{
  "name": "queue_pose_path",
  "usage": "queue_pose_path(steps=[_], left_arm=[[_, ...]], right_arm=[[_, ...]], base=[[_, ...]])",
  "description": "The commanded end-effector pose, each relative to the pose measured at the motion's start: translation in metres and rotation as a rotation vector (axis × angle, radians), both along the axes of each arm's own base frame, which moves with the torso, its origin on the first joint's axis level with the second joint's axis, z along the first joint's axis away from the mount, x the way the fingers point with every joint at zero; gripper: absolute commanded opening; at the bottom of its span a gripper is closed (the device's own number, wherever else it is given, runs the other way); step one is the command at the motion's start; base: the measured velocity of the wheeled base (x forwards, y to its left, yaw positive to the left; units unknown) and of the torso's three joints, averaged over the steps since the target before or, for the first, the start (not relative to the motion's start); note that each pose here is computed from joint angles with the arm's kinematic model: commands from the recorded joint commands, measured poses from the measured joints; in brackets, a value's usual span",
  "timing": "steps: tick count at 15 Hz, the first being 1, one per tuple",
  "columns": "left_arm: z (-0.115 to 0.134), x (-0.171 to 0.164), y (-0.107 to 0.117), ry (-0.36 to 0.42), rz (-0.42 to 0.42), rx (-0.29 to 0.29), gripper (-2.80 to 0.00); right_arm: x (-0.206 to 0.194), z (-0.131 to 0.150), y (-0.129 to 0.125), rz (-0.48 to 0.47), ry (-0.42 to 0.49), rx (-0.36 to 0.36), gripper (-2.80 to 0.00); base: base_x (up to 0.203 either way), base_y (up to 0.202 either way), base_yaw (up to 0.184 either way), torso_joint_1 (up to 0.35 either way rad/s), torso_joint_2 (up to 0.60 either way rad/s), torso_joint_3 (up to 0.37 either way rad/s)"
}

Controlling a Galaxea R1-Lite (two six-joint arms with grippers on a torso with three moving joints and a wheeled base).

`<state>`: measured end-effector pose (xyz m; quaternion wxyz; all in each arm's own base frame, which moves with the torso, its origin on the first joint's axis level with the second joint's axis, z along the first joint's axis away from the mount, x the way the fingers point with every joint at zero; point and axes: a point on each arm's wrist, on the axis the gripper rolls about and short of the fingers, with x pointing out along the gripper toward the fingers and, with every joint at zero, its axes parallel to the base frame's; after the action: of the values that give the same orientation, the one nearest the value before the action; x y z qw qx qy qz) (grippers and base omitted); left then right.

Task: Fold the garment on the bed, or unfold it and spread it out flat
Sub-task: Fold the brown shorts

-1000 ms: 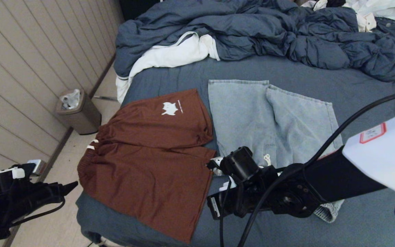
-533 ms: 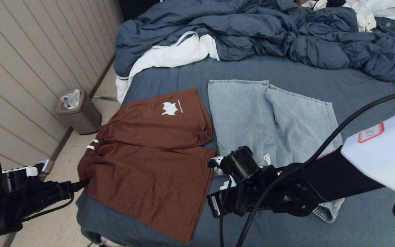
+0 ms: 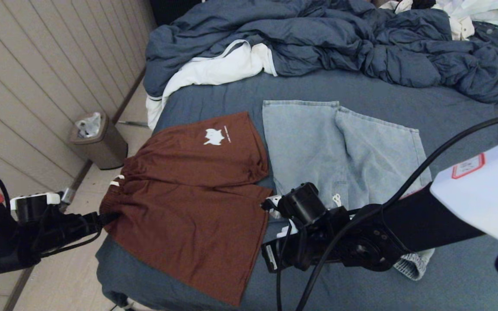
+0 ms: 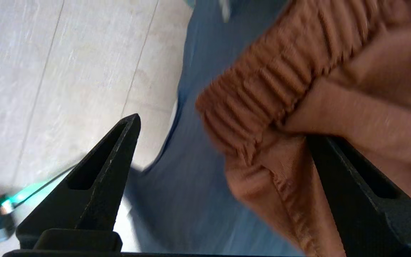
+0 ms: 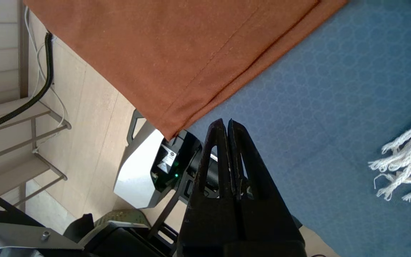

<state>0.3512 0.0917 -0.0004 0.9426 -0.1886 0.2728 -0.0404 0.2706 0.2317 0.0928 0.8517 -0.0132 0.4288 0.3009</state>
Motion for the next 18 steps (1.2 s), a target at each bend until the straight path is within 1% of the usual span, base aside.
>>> queue_pose_path(steps=[1,2,3,9,12,16,17,18], left_arm=[[0.008,0.013,-0.001,-0.033,0.002,-0.013,0.00],[0.008,0.016,-0.001,-0.014,0.011,-0.037,0.00],[0.008,0.017,-0.002,-0.004,0.012,-0.047,0.00],[0.010,0.012,-0.012,0.007,-0.012,-0.053,0.00],[0.013,0.007,-0.020,0.015,-0.034,-0.058,0.00],[0.012,0.007,-0.020,0.018,-0.041,-0.063,0.00],[0.012,0.006,-0.021,0.017,-0.042,-0.061,-2.80],[0.011,0.006,-0.022,0.020,-0.047,-0.062,-2.80]], right_arm=[[0.001,0.002,0.001,0.000,-0.013,0.013,-2.80],[0.001,0.002,0.001,0.001,-0.024,0.021,-2.80],[0.001,0.002,0.001,0.002,-0.029,0.024,-2.80],[0.000,0.000,-0.001,-0.003,-0.019,0.018,-2.80],[0.000,0.000,-0.002,-0.005,-0.020,0.018,-2.80],[-0.001,-0.001,-0.003,-0.005,-0.017,0.017,-2.80],[-0.001,-0.001,-0.003,-0.005,-0.017,0.016,-2.80],[-0.001,-0.001,-0.003,-0.005,-0.017,0.016,-2.80]], base=[[0.000,0.000,0.000,0.000,0.00,0.000],[0.000,0.000,0.000,0.000,0.00,0.000],[0.000,0.000,0.000,0.000,0.00,0.000],[0.000,0.000,0.000,0.000,0.00,0.000],[0.000,0.000,0.000,0.000,0.00,0.000],[0.000,0.000,0.000,0.000,0.00,0.000],[0.000,0.000,0.000,0.000,0.00,0.000],[0.000,0.000,0.000,0.000,0.00,0.000]])
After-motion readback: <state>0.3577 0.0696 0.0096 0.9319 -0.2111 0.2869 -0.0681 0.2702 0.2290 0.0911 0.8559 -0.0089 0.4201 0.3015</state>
